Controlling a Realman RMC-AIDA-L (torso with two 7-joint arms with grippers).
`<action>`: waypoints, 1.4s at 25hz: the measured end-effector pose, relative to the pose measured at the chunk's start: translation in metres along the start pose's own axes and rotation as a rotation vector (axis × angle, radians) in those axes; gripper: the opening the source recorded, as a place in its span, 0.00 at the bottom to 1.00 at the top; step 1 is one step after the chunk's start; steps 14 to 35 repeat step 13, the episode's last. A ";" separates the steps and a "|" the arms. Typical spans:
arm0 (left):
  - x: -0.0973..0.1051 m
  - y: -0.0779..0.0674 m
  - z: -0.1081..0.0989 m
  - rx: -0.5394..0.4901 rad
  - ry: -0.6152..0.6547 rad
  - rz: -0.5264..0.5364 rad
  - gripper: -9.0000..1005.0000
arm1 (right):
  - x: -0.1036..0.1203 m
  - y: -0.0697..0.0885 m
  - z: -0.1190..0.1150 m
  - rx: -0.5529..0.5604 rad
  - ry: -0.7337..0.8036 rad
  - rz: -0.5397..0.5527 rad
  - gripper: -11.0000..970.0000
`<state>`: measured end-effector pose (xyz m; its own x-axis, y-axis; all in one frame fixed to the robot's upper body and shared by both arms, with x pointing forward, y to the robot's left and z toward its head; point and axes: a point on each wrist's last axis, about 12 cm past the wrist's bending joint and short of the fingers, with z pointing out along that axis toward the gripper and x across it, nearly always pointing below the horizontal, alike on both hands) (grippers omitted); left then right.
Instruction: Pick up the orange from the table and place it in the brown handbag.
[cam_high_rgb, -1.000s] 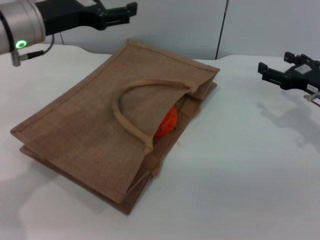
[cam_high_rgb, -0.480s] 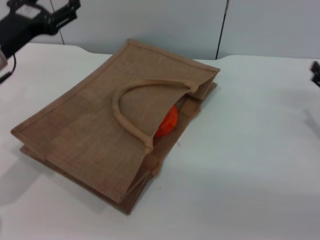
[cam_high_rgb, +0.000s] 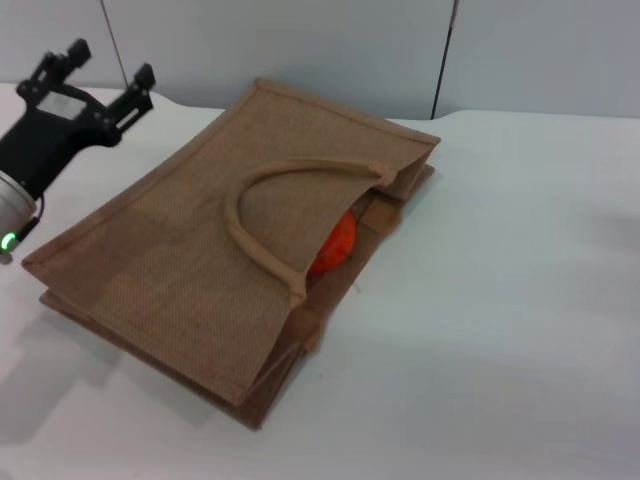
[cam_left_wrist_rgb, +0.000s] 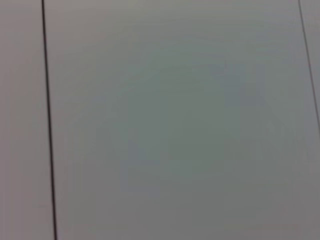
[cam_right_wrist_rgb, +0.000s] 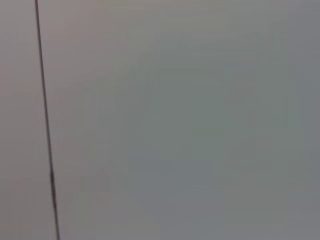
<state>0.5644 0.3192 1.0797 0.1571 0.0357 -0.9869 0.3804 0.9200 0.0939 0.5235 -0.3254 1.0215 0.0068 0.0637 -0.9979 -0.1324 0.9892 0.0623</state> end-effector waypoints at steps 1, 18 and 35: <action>0.002 -0.002 0.001 0.002 0.007 0.006 0.85 | 0.001 0.001 0.000 0.001 0.004 0.004 0.92; 0.022 -0.017 0.004 -0.020 0.067 0.065 0.85 | 0.002 0.002 0.000 0.007 0.011 0.011 0.92; 0.022 -0.017 0.004 -0.020 0.067 0.065 0.85 | 0.002 0.002 0.000 0.007 0.011 0.011 0.92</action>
